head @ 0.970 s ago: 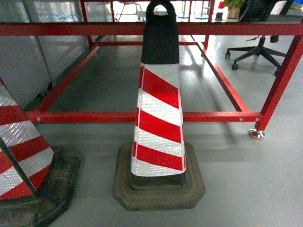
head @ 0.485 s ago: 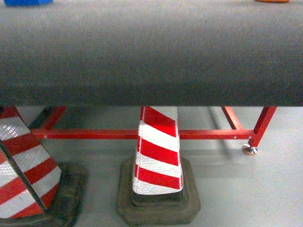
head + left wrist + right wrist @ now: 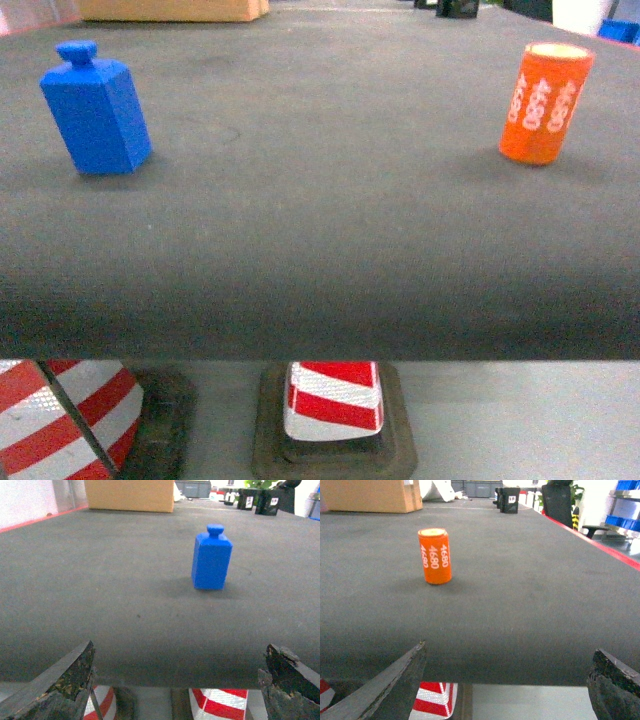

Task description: Sort blue parts and orange caps into right shelf containers

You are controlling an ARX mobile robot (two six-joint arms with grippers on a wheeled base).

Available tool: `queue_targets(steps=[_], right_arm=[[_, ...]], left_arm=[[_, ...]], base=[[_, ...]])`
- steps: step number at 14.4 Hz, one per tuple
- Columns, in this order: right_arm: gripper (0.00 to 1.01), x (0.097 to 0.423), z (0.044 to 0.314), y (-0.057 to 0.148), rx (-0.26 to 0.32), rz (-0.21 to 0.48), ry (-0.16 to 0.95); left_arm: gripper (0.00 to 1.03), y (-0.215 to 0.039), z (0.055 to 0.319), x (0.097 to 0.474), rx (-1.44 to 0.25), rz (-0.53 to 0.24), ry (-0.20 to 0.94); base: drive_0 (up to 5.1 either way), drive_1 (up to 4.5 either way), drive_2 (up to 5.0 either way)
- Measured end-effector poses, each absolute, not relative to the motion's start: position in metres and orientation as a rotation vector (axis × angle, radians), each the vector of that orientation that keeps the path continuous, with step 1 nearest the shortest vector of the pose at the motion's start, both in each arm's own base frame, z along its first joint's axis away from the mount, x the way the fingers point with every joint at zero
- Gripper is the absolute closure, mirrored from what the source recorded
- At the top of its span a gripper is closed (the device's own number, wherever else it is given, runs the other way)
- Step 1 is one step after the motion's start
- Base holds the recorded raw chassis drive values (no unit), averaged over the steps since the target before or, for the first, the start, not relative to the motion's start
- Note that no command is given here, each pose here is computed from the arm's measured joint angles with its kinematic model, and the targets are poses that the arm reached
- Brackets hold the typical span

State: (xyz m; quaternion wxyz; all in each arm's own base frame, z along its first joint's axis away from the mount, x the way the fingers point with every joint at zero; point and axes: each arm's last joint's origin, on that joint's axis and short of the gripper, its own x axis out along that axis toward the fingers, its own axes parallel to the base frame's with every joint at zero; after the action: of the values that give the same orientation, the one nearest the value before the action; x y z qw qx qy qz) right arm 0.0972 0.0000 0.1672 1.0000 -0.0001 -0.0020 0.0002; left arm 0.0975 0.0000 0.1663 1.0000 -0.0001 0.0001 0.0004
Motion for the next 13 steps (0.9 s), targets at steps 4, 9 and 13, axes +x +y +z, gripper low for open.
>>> queue_targets(steps=[4,9,13], right_arm=[[0.03,0.0972,0.1675,0.0,0.0,0.0,-0.007],[0.03,0.0972,0.1671,0.0,0.001,0.0,-0.003],[0.03,0.0972,0.1671,0.0,0.001,0.0,-0.003]], left_arm=[[0.05,0.0,0.1665,0.0975,0.0,0.0,-0.002],[0.05,0.0,0.1663,0.0975,0.0,0.0,0.0],[0.05,0.0,0.1663,0.0975,0.0,0.0,0.0]], base=[[0.0,0.0,0.0],[0.0,0.0,0.0],[0.0,0.0,0.0]])
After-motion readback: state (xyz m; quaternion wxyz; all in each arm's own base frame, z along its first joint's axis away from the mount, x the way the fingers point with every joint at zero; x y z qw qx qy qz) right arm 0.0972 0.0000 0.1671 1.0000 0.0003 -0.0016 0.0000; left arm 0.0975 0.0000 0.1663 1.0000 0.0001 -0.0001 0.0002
